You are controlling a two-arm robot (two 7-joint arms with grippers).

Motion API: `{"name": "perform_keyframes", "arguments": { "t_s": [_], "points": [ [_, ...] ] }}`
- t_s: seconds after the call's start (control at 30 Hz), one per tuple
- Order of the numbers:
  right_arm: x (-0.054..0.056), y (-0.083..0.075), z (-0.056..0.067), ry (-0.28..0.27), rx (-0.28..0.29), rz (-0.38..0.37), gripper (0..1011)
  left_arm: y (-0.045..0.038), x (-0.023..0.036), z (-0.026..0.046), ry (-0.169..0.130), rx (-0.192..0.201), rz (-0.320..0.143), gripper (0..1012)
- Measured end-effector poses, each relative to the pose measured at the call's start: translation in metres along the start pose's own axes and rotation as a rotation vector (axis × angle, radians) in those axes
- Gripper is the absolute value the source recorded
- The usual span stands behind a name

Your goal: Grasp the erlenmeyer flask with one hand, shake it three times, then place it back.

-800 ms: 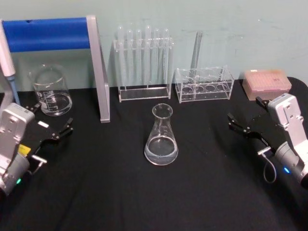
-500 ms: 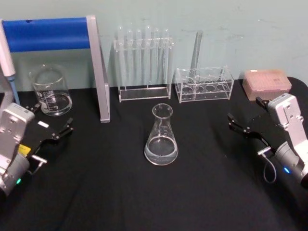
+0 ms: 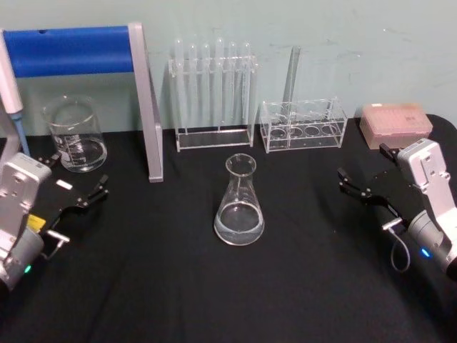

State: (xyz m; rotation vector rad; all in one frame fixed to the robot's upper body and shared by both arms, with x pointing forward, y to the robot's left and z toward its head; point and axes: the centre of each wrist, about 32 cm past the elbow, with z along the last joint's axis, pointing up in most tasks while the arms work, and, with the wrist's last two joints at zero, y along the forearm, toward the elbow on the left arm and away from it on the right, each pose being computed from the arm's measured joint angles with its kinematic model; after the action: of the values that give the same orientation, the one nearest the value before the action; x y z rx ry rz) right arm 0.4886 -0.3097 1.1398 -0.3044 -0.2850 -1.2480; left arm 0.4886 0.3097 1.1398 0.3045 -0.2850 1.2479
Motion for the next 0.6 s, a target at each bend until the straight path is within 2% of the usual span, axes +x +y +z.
{"name": "perform_keyframes", "arguments": {
  "t_s": [0.23,0.6],
  "points": [
    [0.001,-0.002,0.002,0.032,0.003,0.021,1000,0.0000,0.0000,0.0000,0.000,0.000,0.000,1001],
    [-0.002,-0.016,0.017,0.220,0.016,0.144,1000,0.0000,0.0000,0.0000,0.000,0.000,0.000,1001]
  ]
}}
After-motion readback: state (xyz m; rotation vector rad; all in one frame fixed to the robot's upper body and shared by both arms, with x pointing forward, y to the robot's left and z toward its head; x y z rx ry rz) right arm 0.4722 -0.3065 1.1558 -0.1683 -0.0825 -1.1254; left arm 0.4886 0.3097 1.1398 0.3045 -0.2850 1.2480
